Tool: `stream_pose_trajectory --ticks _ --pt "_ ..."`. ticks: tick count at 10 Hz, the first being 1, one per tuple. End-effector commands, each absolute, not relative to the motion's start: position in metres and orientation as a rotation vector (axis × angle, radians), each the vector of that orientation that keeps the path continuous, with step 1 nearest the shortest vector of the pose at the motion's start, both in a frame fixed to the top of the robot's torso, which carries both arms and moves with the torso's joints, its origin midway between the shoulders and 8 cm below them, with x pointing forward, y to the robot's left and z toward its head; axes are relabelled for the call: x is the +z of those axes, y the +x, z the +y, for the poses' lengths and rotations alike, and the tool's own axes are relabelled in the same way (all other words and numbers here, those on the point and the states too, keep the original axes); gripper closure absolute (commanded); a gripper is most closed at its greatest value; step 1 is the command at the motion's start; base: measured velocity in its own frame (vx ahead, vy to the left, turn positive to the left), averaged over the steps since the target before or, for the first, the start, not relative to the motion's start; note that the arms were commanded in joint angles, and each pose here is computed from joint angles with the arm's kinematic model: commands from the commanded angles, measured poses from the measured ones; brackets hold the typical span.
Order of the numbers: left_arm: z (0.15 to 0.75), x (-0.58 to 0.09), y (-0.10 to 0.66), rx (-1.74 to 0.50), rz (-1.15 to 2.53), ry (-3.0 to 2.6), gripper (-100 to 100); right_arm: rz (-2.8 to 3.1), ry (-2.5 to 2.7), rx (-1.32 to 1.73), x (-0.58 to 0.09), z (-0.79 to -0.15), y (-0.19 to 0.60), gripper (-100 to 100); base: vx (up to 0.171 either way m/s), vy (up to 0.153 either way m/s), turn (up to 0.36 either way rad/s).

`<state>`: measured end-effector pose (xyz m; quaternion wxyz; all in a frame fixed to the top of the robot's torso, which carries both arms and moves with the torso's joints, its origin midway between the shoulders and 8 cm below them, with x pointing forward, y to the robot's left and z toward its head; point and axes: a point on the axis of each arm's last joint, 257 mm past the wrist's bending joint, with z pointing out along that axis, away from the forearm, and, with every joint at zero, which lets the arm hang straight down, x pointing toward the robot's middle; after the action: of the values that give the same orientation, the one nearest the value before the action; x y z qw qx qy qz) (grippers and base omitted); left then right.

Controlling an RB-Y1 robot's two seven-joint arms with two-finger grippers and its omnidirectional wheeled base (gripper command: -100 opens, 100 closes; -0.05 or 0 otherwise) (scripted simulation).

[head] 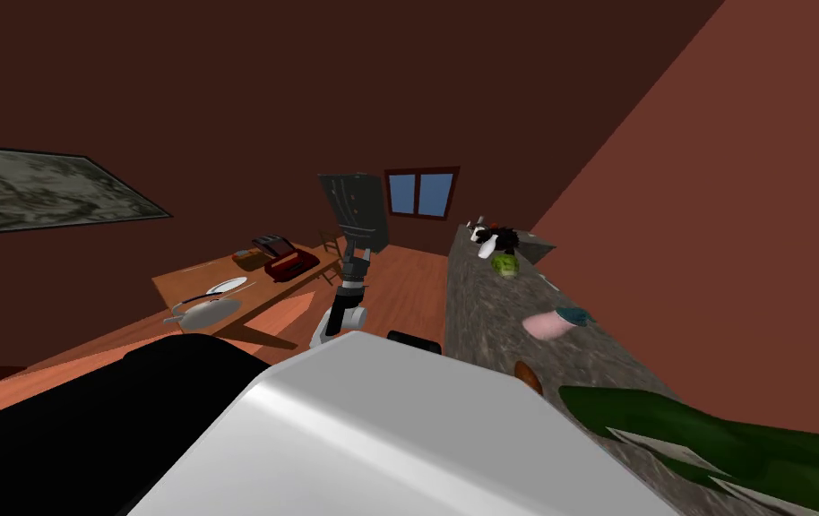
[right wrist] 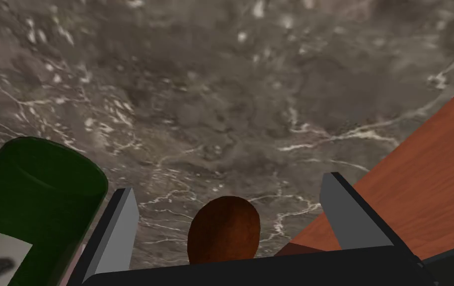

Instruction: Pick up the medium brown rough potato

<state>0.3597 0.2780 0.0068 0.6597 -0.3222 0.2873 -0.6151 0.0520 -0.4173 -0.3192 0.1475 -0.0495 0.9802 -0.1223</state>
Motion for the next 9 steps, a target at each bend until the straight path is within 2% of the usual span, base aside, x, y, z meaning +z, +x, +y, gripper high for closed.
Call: stream_pose_trajectory --ticks 1,3,4,5,9 --pt "0.278 0.007 0.360 -1.392 0.650 -0.729 0 2.812 -0.166 -0.371 -0.315 -0.418 0.054 -100 0.256 0.024 0.157" --pt "0.278 0.007 0.360 -1.392 0.650 -0.729 0 2.809 -0.167 -0.370 -0.315 -0.418 0.055 -100 0.144 -0.023 0.068" --pt "0.278 0.007 0.360 -1.392 0.650 -0.729 0 2.808 -0.170 -0.372 -0.314 -0.418 0.056 0 0.018 -0.003 0.000" --pt "0.278 0.007 0.360 -1.392 0.650 -0.729 0 2.806 -0.163 -0.372 -0.322 -0.422 0.056 -100 0.007 0.003 0.043" --pt "0.278 0.007 0.360 -1.392 0.650 -0.729 0 2.804 -0.151 -0.372 -0.333 -0.429 0.057 -100 -0.005 0.005 0.027"
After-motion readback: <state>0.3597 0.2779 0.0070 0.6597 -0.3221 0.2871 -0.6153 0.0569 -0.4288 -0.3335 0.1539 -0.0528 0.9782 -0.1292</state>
